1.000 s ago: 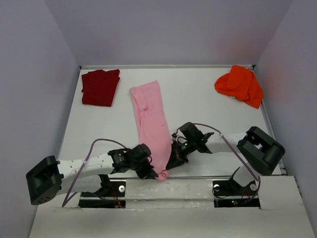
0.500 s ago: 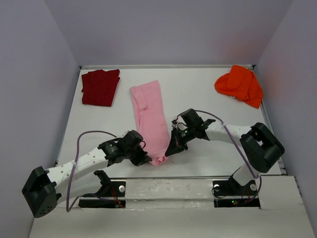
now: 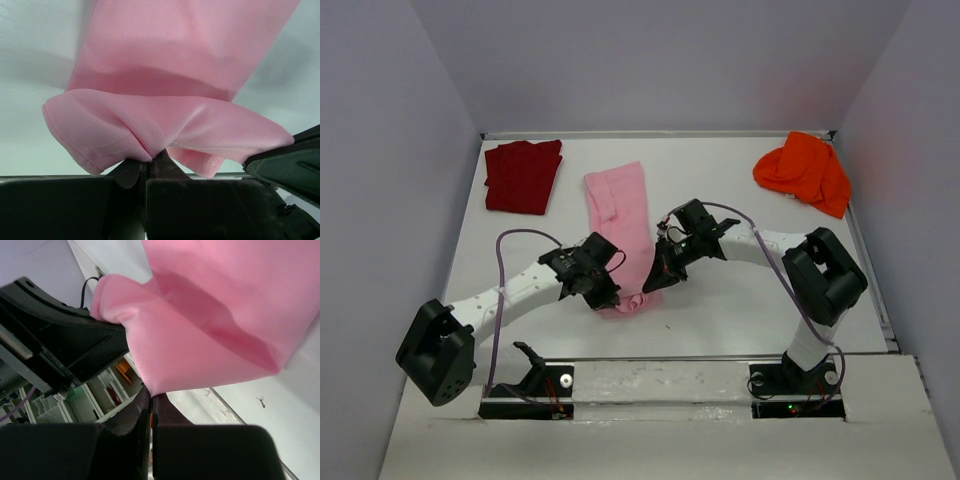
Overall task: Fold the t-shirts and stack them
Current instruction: Grab the bottom of the folded rectangular tshirt with both arms
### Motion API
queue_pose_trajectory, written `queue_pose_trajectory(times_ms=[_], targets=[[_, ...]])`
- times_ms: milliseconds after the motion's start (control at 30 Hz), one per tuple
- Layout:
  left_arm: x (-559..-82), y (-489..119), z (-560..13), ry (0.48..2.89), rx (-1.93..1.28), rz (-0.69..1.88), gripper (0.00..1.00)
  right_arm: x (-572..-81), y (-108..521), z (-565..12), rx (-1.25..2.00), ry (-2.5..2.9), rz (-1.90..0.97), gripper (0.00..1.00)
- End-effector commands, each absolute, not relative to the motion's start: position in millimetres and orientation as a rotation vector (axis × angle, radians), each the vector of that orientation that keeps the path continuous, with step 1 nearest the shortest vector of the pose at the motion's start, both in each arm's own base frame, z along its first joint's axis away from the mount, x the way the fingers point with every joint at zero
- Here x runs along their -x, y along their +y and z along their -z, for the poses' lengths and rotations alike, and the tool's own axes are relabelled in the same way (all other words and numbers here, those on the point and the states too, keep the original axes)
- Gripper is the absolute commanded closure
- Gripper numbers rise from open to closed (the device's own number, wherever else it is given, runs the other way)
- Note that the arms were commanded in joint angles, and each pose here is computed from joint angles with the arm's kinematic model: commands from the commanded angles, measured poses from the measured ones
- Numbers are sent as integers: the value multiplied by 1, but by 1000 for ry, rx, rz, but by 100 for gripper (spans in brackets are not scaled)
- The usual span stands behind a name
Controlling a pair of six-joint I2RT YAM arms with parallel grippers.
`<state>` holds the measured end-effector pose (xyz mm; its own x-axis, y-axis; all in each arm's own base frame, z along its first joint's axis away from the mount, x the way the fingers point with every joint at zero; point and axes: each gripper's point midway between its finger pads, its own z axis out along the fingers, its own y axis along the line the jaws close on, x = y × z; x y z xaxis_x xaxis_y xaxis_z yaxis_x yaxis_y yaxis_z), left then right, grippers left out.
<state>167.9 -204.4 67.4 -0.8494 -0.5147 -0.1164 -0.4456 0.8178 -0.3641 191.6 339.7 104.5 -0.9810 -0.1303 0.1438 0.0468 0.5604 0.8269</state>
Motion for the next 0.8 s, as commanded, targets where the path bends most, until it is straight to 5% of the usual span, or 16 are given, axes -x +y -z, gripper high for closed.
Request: queue_pose_trajectory(times_ms=[0,767], targets=[[-175,-194,-77,2763,696,447,100,-216,342,-116,-96,-2645,1430,100],[-258,-162,-108,2646,638,354,100,-299,348,-129,-89,-2743,1457,100]])
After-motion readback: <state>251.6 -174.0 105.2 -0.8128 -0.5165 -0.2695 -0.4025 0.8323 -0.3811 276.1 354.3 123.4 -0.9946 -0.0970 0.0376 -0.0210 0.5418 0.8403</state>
